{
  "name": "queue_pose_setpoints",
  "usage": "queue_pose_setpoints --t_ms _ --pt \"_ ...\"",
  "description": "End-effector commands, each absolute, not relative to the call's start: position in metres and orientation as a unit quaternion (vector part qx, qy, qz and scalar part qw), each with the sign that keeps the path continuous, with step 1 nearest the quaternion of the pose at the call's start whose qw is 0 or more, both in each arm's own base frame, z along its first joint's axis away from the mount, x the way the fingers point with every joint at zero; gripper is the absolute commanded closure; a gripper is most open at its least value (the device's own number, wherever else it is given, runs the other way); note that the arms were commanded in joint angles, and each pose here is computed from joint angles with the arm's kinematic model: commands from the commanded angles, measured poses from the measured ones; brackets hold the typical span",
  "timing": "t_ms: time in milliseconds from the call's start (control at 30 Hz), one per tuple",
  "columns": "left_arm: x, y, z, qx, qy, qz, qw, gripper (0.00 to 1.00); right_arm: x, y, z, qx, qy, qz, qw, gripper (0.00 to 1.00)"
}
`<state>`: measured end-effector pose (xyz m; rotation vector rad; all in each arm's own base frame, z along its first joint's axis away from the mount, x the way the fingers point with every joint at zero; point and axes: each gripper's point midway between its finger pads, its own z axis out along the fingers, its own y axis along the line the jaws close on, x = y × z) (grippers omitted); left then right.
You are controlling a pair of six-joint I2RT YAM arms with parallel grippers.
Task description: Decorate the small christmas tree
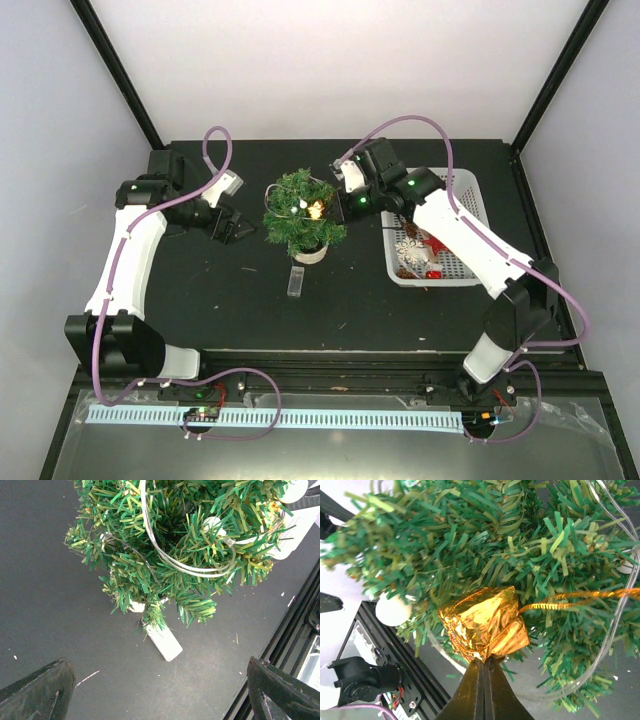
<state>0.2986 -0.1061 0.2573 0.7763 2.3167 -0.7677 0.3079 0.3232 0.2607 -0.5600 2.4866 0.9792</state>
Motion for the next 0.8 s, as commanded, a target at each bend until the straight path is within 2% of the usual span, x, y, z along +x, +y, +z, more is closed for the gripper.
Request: queue_pose_setpoints --t_ms 0,500,700,767 --pt "0.297 -0.105 0.263 0.288 0.864 -0.285 0.300 0.06 0.313 0.331 0.265 -0.214 0.889 0.350 0.204 0.99" --pt "0.298 -0.106 0.257 0.286 0.864 -0.289 0.297 0.06 0.317 0.331 0.260 -0.213 0.896 0.337 0.194 0.99" --pt "0.299 -0.107 0.254 0.284 0.863 -0.295 0.295 0.06 0.316 0.328 0.263 -0.213 0.897 0.332 0.198 0.84" --pt "0.299 -0.107 0.253 0.283 0.864 -0.295 0.295 0.06 0.316 0.327 0.264 -0.212 0.897 0.332 0.200 0.82"
